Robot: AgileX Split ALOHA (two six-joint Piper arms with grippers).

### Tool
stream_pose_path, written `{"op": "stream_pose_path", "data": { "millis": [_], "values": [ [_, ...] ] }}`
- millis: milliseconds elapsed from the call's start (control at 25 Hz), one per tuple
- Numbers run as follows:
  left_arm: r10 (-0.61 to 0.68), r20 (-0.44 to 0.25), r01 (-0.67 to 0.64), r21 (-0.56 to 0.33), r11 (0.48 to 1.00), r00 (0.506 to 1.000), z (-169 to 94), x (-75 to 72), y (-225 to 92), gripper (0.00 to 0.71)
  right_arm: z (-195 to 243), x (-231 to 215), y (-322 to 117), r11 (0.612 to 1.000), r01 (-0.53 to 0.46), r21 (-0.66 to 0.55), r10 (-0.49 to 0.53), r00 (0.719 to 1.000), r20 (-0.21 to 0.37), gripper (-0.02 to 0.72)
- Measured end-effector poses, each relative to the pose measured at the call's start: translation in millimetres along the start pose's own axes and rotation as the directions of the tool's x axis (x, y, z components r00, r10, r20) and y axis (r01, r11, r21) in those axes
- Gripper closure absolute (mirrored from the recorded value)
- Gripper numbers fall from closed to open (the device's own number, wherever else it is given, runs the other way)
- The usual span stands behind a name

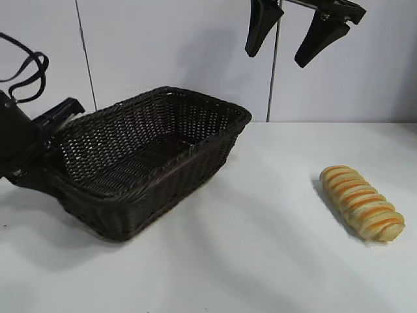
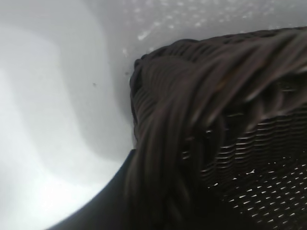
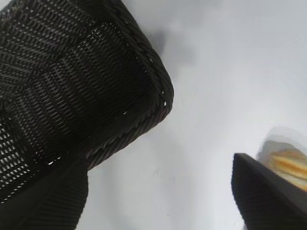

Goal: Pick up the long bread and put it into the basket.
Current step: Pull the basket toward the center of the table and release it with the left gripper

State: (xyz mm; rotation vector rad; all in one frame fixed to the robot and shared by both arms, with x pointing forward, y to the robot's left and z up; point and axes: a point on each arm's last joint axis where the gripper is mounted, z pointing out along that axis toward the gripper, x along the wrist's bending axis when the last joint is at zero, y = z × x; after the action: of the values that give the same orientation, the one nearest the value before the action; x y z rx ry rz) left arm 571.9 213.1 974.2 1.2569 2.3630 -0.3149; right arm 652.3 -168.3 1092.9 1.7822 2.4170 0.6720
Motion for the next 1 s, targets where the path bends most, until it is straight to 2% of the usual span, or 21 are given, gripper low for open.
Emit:
{"op": "stream_pose_path", "data": {
  "millis": [160,280,560,840,1000],
  "values": [
    [0.136,-0.041,-0.133,0.071,0.989,0.99,2.1,-6.2,5.3,0.608,0.0,0.0,0.0,1.0,0.0,0.0,0.0,1.0,0.0,0.113],
    [0.249,-0.051,-0.24,0.142,0.96,0.967,10.9,-13.0,13.6,0.608,0.0,0.0,0.0,1.0,0.0,0.0,0.0,1.0,0.0,0.113],
    [0.506,-0.013,-0.486,0.255,0.836,0.863,21.2,-33.3,35.2,0.608,0.0,0.3,0.0,1.0,-0.001,0.0,0.001,1.0,-0.003,0.113],
    [0.629,0.02,-0.601,0.317,0.733,0.778,43.7,-38.6,38.5,0.608,0.0,0.4,0.0,1.0,-0.001,0.0,0.001,1.0,-0.004,0.113],
    [0.635,0.018,-0.603,0.333,0.725,0.773,56.1,-35.3,39.4,0.608,0.0,0.7,0.2,1.0,-0.003,-0.002,0.003,1.0,-0.007,0.113]
  ]
}}
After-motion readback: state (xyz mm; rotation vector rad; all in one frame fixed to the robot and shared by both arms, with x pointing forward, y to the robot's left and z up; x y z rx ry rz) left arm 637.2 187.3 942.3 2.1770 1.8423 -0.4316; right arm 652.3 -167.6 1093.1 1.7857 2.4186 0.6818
